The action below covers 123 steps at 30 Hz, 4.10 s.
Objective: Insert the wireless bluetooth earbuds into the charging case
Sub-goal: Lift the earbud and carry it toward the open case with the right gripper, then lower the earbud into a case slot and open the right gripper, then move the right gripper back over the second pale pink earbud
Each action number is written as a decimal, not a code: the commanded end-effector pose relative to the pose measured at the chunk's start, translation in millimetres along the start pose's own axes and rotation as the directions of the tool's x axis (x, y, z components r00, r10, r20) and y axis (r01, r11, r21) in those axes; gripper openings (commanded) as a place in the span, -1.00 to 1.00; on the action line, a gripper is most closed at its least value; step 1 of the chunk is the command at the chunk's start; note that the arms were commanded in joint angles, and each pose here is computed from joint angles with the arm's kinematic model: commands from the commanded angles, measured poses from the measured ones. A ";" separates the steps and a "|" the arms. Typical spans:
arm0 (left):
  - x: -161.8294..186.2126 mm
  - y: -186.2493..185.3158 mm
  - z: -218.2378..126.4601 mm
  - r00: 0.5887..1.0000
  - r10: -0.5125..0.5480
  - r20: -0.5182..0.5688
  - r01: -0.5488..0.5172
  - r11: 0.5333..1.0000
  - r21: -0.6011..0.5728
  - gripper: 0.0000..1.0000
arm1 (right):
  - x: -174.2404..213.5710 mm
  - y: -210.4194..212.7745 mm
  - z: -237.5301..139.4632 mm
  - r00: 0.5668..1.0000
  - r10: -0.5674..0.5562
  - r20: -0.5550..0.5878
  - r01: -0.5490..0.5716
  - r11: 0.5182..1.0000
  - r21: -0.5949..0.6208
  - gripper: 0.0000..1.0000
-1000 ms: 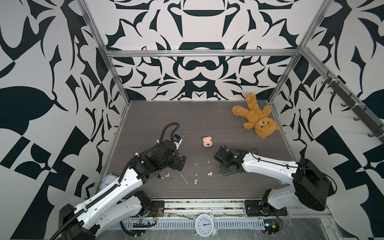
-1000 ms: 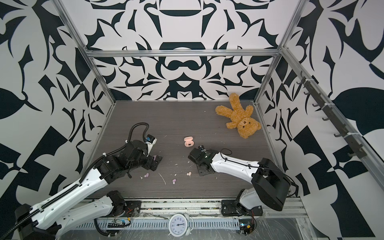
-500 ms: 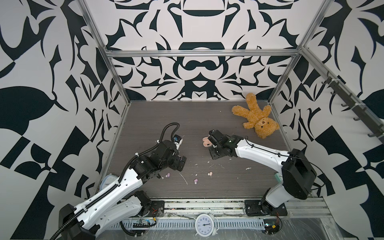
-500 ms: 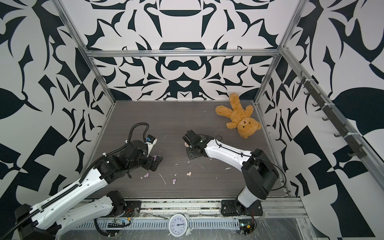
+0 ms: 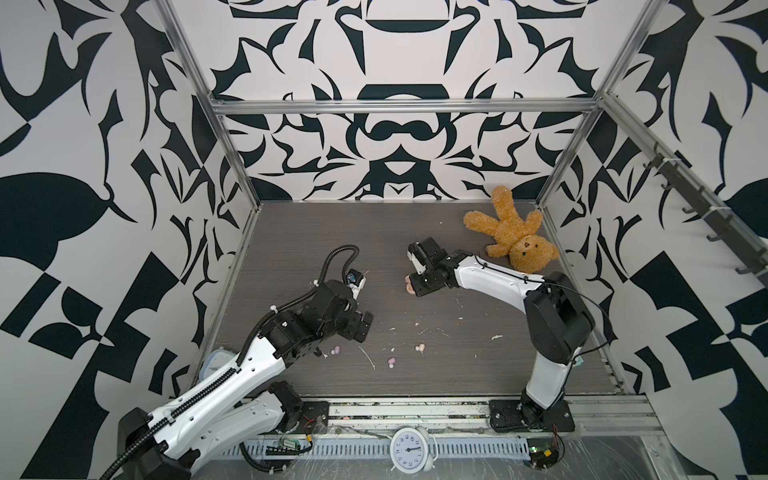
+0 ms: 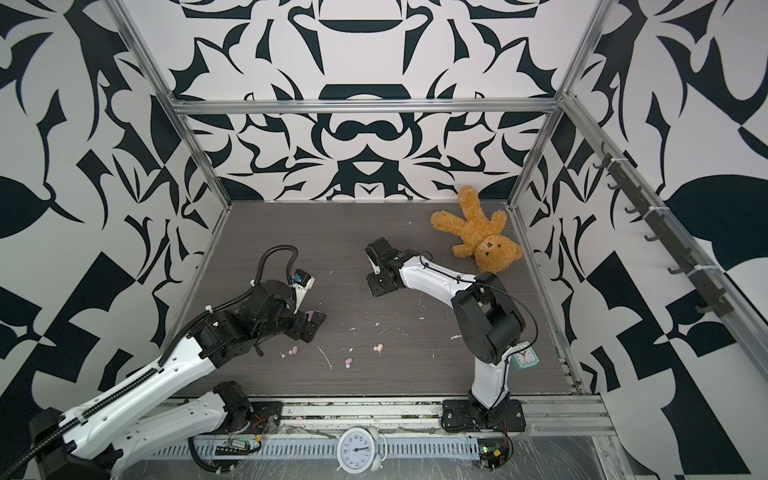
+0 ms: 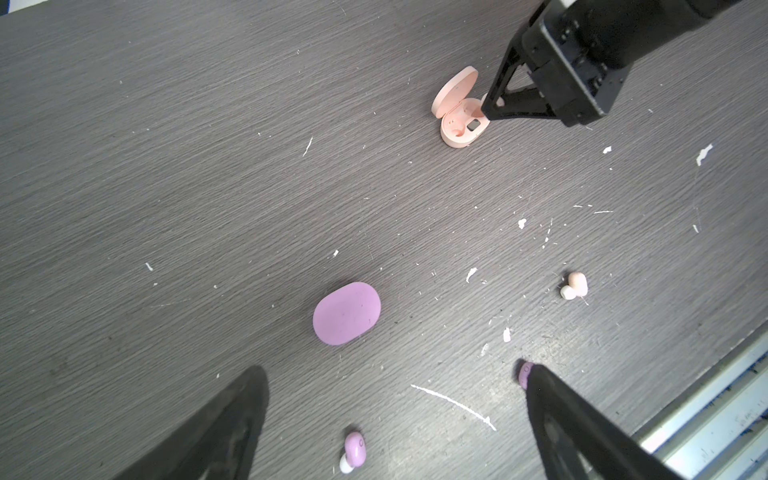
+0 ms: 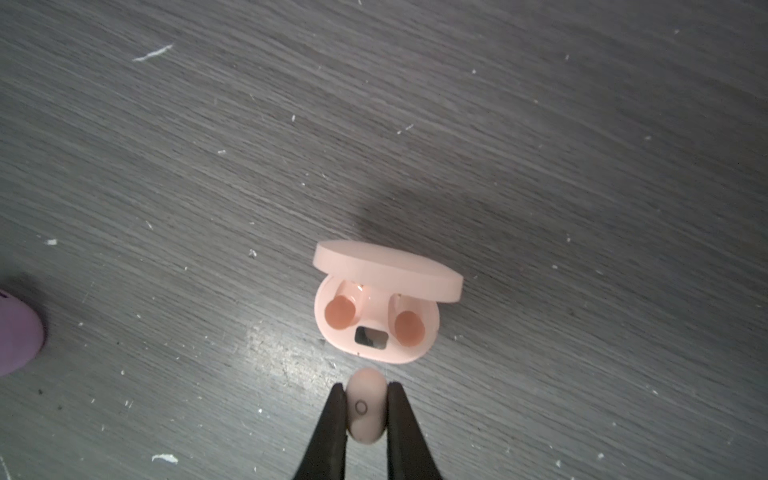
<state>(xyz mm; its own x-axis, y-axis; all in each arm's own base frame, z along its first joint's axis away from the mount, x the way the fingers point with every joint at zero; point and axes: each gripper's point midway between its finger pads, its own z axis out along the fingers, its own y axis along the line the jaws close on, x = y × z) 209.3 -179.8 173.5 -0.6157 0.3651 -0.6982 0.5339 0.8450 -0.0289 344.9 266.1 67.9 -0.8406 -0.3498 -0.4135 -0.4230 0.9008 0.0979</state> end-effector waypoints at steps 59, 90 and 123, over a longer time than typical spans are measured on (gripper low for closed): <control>2.9 -6.2 2.6 1.000 0.013 -0.004 -0.013 0.999 0.034 0.99 | -7.2 -20.9 20.3 0.998 -0.051 -0.020 0.053 0.991 0.120 -0.34; 1.0 -13.2 -0.7 1.000 0.015 0.001 -0.015 0.997 0.076 0.98 | 134.7 33.5 -52.7 0.840 0.539 -0.054 -0.542 0.834 -0.106 0.07; 2.5 -13.2 0.7 1.000 0.013 -0.007 -0.012 0.997 0.075 0.98 | 144.1 65.3 -34.8 0.818 0.572 -0.055 -0.575 0.817 -0.053 -0.38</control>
<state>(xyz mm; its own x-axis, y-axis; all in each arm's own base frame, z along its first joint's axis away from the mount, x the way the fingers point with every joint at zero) 203.8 -190.0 175.4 -0.6104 0.3689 -0.7010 0.5751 0.8149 -0.0720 177.7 255.1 35.4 -0.9549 0.2064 -0.2132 0.1268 0.9334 0.3357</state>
